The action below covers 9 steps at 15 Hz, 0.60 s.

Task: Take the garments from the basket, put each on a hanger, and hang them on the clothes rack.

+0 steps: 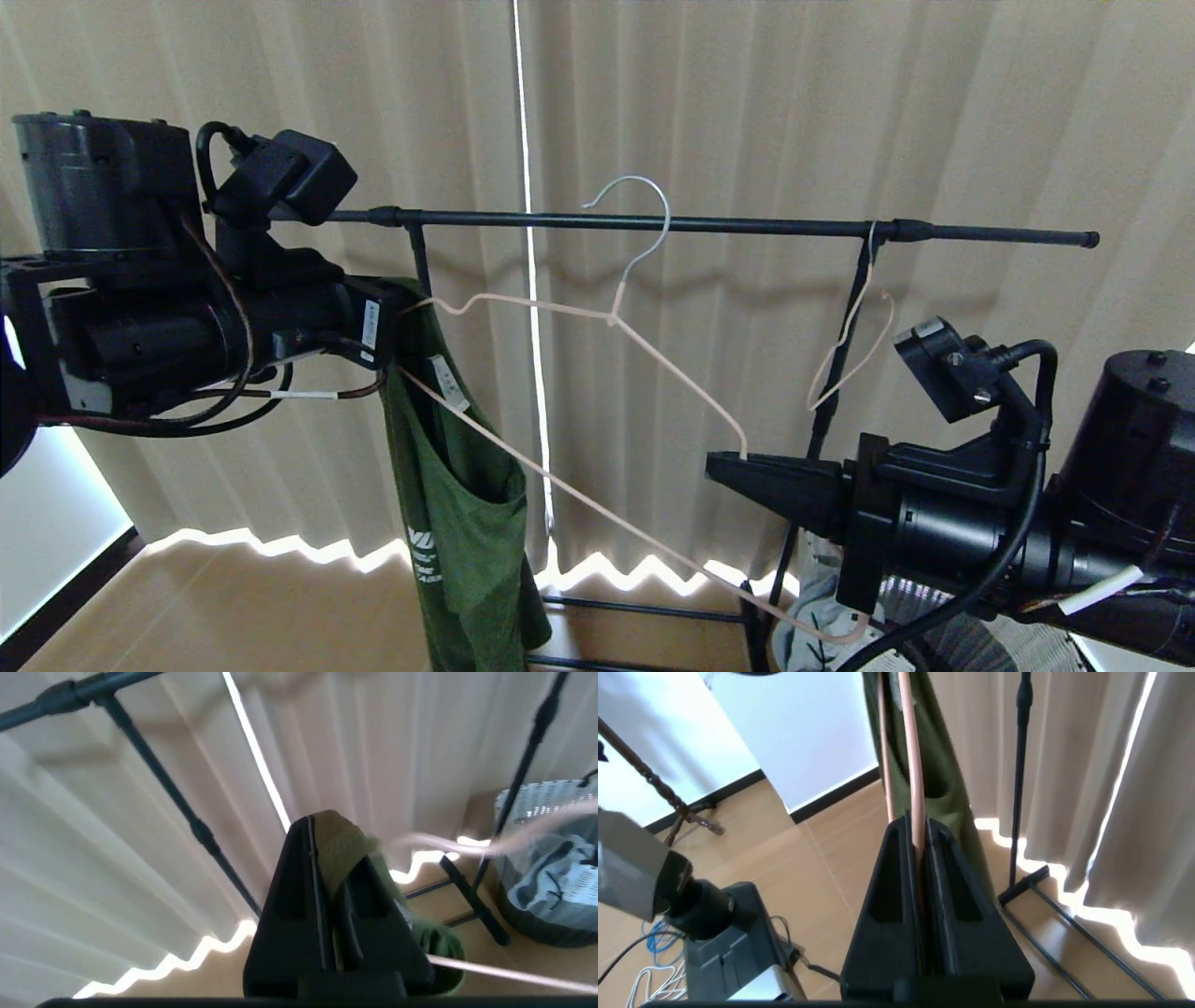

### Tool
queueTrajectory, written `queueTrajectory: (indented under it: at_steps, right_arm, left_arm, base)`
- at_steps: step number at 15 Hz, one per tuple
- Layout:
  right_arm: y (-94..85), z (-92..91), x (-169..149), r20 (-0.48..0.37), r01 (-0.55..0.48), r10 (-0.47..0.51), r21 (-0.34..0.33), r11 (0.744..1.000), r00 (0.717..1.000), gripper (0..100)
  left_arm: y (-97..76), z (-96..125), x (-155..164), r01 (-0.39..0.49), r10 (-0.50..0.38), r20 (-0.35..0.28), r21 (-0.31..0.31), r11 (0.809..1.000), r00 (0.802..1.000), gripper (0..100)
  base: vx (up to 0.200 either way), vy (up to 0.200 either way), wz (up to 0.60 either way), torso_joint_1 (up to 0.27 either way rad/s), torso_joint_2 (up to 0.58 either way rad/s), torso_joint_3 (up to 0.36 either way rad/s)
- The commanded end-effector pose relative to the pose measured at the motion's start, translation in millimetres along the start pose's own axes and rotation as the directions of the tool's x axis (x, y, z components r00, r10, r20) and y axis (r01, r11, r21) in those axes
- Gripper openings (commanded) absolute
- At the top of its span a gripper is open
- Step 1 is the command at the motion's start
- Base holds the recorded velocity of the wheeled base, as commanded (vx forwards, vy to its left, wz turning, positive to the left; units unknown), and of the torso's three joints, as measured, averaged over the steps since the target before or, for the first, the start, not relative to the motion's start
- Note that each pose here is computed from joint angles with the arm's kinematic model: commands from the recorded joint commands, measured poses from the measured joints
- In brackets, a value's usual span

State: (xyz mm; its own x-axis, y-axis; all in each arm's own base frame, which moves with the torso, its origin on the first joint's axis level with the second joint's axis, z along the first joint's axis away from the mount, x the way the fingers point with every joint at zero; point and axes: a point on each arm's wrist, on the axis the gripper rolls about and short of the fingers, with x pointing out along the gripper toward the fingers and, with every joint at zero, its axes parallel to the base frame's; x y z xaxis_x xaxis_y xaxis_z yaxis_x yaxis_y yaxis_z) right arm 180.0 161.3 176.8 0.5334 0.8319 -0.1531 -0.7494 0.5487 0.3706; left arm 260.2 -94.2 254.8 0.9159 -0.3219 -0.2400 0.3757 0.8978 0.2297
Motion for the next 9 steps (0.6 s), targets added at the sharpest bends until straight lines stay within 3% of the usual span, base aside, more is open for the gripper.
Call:
queueTrajectory:
  at_steps: [1,9]
  right_arm:
    - [-6.4,-5.4,13,-0.013,0.004,-0.004,0.004,1.0,1.0,0]
    - [-15.8,-7.7,40,-0.032,0.016,-0.016,0.012,1.0,0.999,0]
  left_arm:
    - [-2.2,3,-12,0.007,-0.007,0.02,0.002,1.0,1.0,0]
    - [-10.3,4,-47,0.025,-0.026,0.069,0.006,1.0,0.997,0]
  base:
    - [0.0,0.0,0.0,0.0,0.0,0.0]
    - [0.0,0.0,0.0,0.0,0.0,0.0]
